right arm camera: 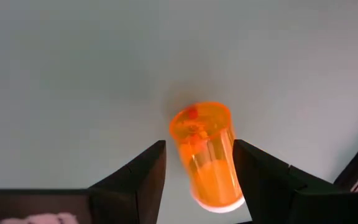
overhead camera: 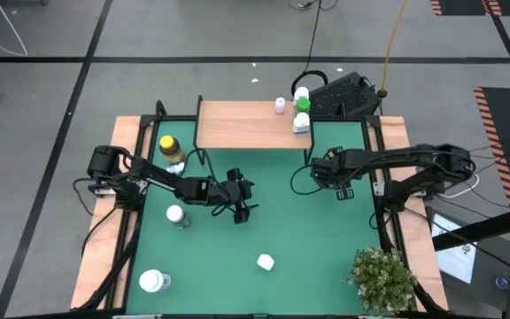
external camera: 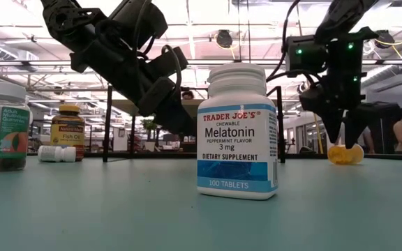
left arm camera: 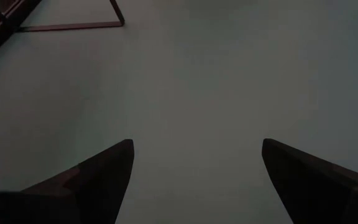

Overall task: Pick and place medicine bottles onto shelf by color
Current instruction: Put the orange pill bottle on the shelf

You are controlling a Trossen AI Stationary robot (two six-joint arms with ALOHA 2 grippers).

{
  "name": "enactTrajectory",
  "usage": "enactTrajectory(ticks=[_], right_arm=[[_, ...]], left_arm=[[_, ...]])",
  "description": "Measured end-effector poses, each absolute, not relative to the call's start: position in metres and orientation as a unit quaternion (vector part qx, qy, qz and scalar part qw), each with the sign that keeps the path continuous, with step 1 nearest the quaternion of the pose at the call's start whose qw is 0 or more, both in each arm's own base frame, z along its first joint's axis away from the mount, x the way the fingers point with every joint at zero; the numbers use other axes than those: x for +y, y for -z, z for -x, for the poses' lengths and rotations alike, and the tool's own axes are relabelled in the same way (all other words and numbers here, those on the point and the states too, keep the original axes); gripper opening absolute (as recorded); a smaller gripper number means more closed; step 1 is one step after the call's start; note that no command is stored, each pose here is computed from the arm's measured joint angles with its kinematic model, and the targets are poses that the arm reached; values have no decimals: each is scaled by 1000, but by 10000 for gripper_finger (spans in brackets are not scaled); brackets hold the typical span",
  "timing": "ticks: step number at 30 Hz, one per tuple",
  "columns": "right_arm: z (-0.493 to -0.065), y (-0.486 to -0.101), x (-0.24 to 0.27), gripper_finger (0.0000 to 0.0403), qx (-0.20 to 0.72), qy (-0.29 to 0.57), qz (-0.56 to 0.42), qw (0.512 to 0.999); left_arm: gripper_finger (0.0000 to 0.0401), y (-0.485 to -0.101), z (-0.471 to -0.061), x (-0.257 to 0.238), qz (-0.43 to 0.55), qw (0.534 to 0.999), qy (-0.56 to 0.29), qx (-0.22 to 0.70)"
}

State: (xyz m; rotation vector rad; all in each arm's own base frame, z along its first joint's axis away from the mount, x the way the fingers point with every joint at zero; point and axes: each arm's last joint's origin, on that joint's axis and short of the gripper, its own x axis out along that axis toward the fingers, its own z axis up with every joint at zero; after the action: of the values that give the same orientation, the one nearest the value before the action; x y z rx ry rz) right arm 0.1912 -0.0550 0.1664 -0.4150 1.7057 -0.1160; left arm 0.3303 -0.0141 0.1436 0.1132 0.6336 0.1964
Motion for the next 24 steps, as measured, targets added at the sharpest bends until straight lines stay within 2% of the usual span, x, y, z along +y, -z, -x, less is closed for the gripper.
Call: enactTrajectory(ticks=[13, 24], right_arm=[[-196, -153, -64, 182, 762, 54, 166, 624], [-195, -151, -75, 180, 759, 58, 128, 636]], left_arm=[[356, -143, -330, -14, -54, 942, -94, 316], [356, -142, -329, -14, -55, 942, -94, 318]])
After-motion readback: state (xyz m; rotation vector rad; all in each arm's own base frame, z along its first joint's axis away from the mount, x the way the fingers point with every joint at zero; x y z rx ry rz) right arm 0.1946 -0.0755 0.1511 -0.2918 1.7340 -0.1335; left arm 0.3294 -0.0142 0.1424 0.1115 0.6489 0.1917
